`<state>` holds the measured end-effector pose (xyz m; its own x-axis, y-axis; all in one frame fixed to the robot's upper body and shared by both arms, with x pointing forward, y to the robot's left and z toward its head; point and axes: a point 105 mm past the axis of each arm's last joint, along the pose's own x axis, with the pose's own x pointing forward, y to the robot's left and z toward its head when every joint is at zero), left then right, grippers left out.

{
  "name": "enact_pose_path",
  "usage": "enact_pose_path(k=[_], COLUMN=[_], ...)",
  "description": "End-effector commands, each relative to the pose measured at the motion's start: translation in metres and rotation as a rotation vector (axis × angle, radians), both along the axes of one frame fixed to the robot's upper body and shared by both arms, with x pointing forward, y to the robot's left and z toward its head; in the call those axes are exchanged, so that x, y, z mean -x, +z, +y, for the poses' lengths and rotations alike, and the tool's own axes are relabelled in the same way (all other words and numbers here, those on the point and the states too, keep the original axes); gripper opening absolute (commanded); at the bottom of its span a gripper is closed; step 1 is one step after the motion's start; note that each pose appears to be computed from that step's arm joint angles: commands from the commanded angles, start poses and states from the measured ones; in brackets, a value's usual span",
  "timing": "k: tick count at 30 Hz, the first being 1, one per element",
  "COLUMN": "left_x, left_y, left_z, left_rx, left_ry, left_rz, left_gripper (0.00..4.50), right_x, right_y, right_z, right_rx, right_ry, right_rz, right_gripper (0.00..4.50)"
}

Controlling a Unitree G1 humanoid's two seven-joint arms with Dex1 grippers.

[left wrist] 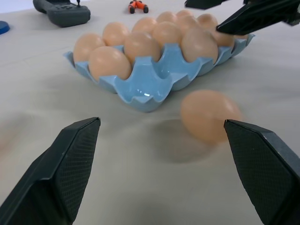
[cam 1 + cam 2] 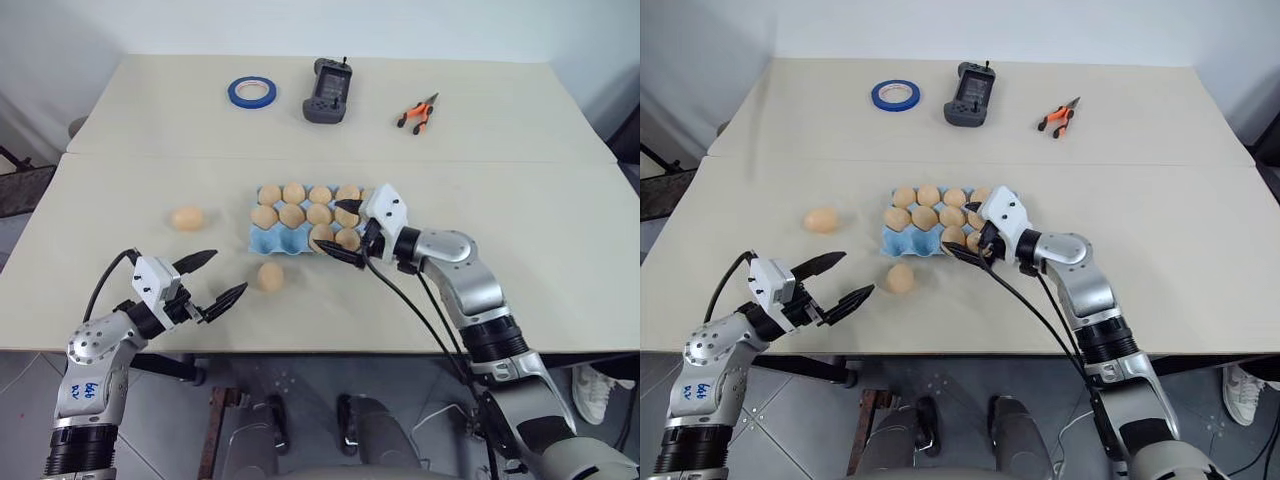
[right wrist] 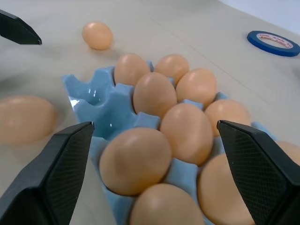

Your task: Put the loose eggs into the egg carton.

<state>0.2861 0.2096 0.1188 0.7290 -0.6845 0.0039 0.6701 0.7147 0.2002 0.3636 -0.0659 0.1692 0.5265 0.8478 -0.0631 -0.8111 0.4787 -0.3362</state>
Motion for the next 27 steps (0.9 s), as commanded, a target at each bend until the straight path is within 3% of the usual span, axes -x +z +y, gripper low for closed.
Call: enact_pose_path(k=[1,6,14,21,27], left_x=[0.003,0.011,0.017,0.032,0.028], left_y=[0.012,0.006,0.008,0.006,0.007], left_z=[0.006,0.011,0.029,0.047,0.021], left_rx=[-0.026,-0.019,-0.062,-0.097,-0.04], left_ry=[0.013,-0.004,0.055,0.09,-0.027], left_rz=[-0.05,0.014,0.022,0.047,0.104], left_gripper=[4.5,4.5,4.5,4.5,4.5], right_x=[0.015,0.054,0.075,0.088,0.093], right_y=[0.023,0.015,-0.02,-0.032,-0.038], right_z=[-0.032,-0.08,-0.132,-0.136,-0.133], right_rx=[-0.07,-0.101,-0.018,-0.041,-0.009], right_ry=[0.025,0.118,0.053,0.08,0.131], right_rz=[-0.109,-0.103,-0.009,-0.004,0.02], right_gripper=[4.45,4.45,4.45,4.45,4.45])
